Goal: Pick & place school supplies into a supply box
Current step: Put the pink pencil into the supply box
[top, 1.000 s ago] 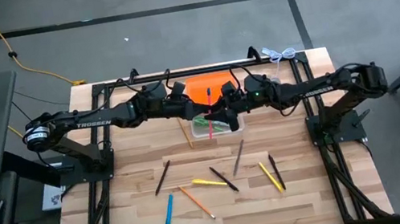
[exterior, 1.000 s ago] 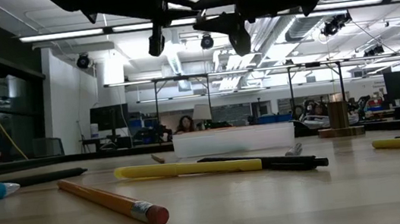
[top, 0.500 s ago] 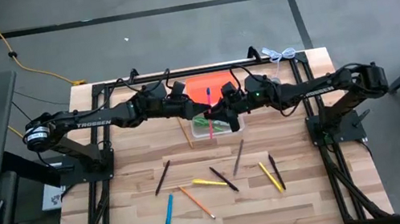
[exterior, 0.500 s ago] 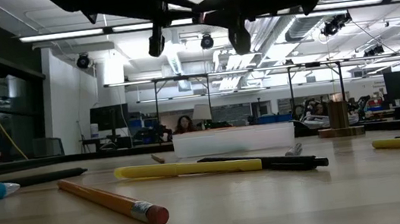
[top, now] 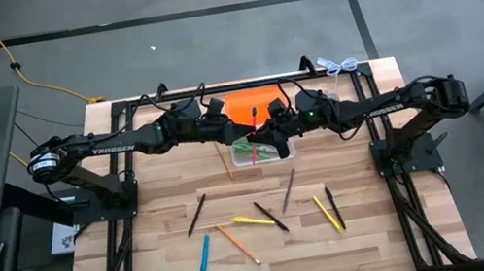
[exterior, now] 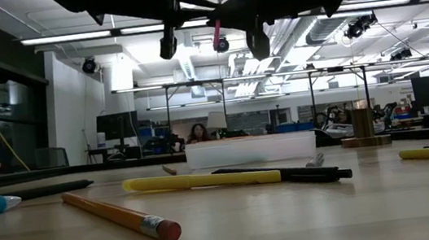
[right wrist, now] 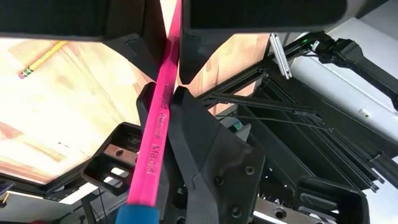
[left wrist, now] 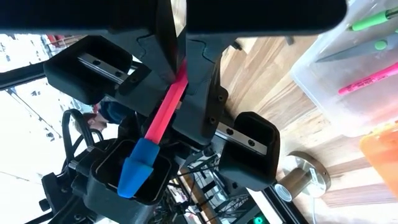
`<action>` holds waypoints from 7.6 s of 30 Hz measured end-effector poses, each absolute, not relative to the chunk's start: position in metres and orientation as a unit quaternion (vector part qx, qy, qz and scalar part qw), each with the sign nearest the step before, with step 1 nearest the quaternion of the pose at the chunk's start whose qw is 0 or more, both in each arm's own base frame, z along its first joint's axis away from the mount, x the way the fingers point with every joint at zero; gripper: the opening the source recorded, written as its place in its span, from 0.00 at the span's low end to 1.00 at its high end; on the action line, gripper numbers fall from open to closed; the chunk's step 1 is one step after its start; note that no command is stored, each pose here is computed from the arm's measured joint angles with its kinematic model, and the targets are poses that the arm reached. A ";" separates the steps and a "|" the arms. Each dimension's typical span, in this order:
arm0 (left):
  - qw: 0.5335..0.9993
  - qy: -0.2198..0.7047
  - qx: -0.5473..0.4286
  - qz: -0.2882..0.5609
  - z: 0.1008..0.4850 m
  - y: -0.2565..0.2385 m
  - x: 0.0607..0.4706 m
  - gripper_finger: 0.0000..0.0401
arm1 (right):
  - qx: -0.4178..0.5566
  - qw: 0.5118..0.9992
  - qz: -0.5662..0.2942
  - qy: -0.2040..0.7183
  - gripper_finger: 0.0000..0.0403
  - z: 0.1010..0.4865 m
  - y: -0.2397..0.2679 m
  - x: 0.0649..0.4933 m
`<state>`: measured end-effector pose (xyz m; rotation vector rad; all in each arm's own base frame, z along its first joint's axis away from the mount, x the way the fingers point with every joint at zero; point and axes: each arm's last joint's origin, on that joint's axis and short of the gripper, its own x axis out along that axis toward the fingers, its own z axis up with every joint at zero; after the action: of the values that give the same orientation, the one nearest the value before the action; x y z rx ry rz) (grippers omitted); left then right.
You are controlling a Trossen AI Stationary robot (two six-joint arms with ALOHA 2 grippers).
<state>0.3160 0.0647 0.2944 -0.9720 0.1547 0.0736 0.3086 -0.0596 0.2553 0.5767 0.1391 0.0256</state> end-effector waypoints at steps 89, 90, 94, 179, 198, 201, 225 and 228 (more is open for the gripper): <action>0.912 0.099 -0.338 0.209 0.304 0.039 0.094 0.62 | 0.278 0.953 -0.044 0.111 0.00 0.245 -0.063 0.307; 0.914 0.091 -0.337 0.206 0.301 0.038 0.092 0.62 | 0.275 0.953 -0.048 0.118 0.00 0.246 -0.063 0.308; 0.920 0.065 -0.334 0.193 0.289 0.036 0.087 0.62 | 0.250 0.954 -0.068 0.149 0.00 0.256 -0.065 0.312; 0.941 0.048 -0.306 0.138 0.216 0.038 0.100 0.62 | -0.024 0.824 -0.090 0.559 0.00 0.242 -0.080 0.399; 0.944 0.049 -0.295 0.137 0.216 0.038 0.100 0.62 | -0.015 0.778 -0.076 0.624 0.00 0.198 -0.081 0.406; 0.944 0.049 -0.295 0.137 0.216 0.038 0.100 0.62 | -0.014 0.771 -0.075 0.632 0.00 0.194 -0.081 0.406; 0.946 0.051 -0.294 0.128 0.216 0.038 0.100 0.62 | 0.019 0.770 -0.071 0.634 0.00 0.185 -0.099 0.405; 0.946 0.051 -0.294 0.128 0.216 0.038 0.101 0.62 | 0.019 0.770 -0.071 0.634 0.00 0.185 -0.099 0.405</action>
<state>0.1005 0.0379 0.2158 -0.5991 0.1049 0.2606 0.4053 -0.0989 0.1853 0.0412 1.3742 -0.1540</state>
